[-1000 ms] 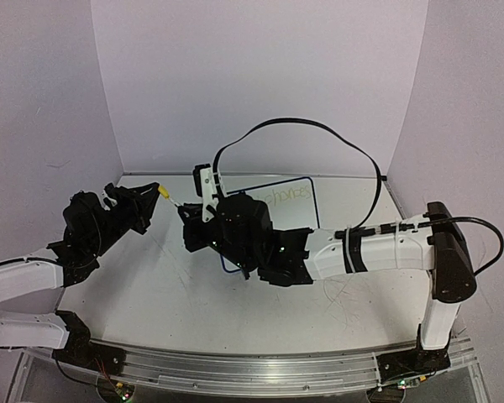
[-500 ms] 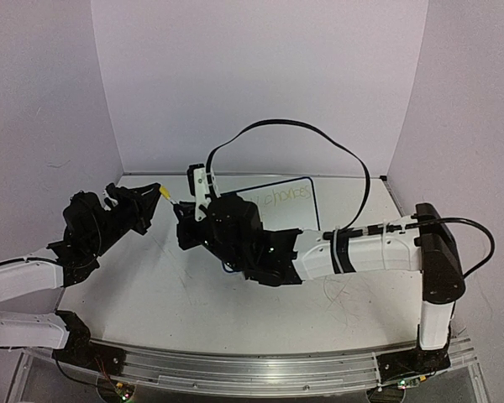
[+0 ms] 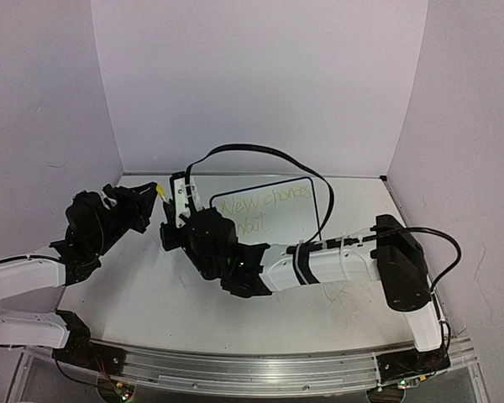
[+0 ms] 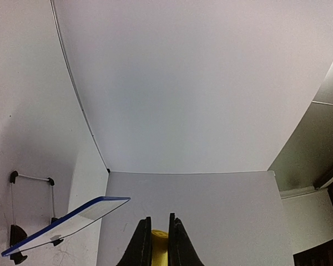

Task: Write a sentence on the whiteboard
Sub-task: Insert the whiteboard marker without the cap into the center of the board, then put down the whiteboard marker at the center of the board.

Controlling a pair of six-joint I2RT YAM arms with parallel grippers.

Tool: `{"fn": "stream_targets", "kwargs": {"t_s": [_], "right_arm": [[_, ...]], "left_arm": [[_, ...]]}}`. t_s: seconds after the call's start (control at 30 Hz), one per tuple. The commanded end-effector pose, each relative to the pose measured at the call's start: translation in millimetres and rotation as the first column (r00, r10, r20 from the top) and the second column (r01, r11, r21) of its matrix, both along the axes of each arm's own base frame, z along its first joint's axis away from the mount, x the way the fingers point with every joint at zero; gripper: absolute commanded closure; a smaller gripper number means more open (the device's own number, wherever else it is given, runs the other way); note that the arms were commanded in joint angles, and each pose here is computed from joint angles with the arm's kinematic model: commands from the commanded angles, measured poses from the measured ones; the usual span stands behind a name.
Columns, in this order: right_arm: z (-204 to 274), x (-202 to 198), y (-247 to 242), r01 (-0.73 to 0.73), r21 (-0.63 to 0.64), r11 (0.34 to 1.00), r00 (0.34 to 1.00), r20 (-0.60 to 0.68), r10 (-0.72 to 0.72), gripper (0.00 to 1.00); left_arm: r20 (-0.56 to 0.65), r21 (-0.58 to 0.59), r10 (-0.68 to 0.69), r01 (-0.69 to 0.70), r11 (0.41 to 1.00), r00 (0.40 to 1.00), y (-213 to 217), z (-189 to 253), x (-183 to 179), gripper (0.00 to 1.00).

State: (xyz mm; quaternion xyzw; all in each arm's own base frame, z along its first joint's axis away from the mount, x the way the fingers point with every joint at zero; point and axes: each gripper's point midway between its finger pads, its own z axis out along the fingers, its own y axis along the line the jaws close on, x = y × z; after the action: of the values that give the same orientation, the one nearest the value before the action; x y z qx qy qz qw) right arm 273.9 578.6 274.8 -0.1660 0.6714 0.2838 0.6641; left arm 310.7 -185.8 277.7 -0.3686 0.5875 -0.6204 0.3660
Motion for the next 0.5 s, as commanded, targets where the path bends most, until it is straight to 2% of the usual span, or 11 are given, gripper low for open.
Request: {"fn": "stream_targets", "kwargs": {"t_s": [0.0, 0.1, 0.27, 0.37, 0.47], "right_arm": [[40.6, 12.5, 1.2, -0.069, 0.122, 0.99, 0.997, 0.054, 0.063, 1.0], [51.7, 8.6, 3.6, -0.161, 0.15, 0.976, 0.986, 0.054, 0.155, 1.0], [65.3, 15.2, -4.5, -0.233, 0.242, 0.942, 0.97, -0.016, 0.244, 1.0], [72.9, 19.4, -6.8, -0.243, 0.283, 0.928, 0.965, -0.03, 0.262, 1.0], [77.5, 23.6, -0.8, -0.233, 0.268, 0.935, 0.969, -0.019, 0.247, 1.0]], "left_arm": [[0.089, -0.003, -0.142, 0.142, 0.99, 0.986, -27.4, 24.4, -18.0, 1.0], [0.108, 0.025, -0.162, 0.16, 0.987, 0.981, -31.6, 26.3, -20.8, 1.0], [0.135, 0.073, -0.225, 0.217, 0.973, 0.965, -43.1, 23.2, -32.7, 1.0], [0.174, 0.073, -0.23, 0.22, 0.973, 0.958, -46.7, 28.1, -40.8, 1.0], [0.183, 0.065, -0.24, 0.232, 0.97, 0.953, -51.7, 29.2, -43.3, 1.0]]}}
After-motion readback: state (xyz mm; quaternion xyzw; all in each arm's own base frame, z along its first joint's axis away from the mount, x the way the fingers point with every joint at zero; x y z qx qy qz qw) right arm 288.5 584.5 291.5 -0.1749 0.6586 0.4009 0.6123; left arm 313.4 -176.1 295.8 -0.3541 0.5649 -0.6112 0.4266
